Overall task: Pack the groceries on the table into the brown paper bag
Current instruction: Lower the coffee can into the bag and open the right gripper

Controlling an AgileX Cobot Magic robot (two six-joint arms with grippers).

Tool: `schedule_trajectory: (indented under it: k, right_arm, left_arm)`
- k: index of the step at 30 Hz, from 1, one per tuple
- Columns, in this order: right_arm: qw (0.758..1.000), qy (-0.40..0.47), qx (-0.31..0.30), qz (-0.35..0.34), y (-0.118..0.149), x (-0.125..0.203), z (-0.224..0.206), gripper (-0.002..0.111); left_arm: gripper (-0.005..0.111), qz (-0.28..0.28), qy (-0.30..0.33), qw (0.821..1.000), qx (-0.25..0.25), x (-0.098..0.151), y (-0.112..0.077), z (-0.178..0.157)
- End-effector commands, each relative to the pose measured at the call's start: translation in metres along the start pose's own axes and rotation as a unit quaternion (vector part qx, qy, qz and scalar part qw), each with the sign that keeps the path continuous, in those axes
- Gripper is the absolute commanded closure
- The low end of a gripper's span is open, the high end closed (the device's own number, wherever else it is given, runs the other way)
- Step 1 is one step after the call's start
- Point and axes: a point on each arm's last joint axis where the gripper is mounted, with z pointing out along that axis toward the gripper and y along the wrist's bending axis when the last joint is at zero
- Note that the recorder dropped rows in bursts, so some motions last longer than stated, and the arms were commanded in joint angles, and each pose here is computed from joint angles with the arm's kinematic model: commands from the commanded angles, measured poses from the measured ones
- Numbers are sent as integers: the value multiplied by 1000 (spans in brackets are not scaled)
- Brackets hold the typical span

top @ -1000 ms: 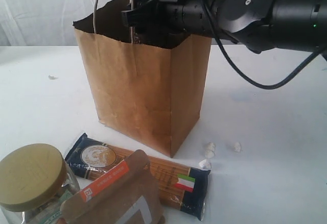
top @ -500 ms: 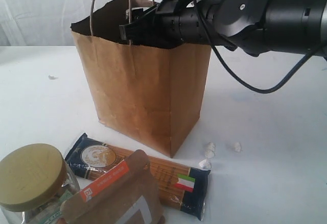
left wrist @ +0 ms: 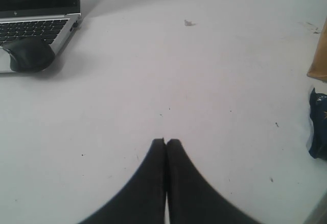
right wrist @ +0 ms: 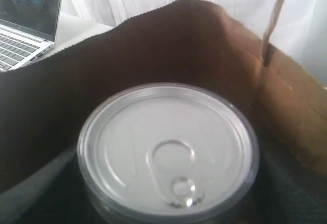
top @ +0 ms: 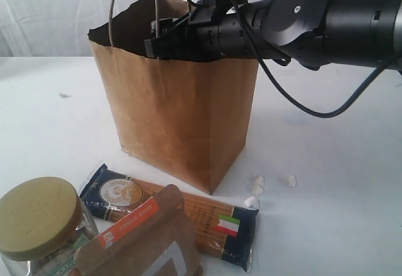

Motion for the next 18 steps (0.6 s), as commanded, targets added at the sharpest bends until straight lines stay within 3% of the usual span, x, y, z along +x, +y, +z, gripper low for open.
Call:
schedule_trajectory:
  k: [1, 18]
  right_arm:
    - [1000, -25, 8, -5, 0, -10, -4, 39]
    - [1000, -27, 8, -4, 0, -10, -5, 40]
  left_arm:
    - [107, -4, -3, 1000, 1, 1, 0, 0]
    - [107, -4, -3, 1000, 1, 1, 0, 0]
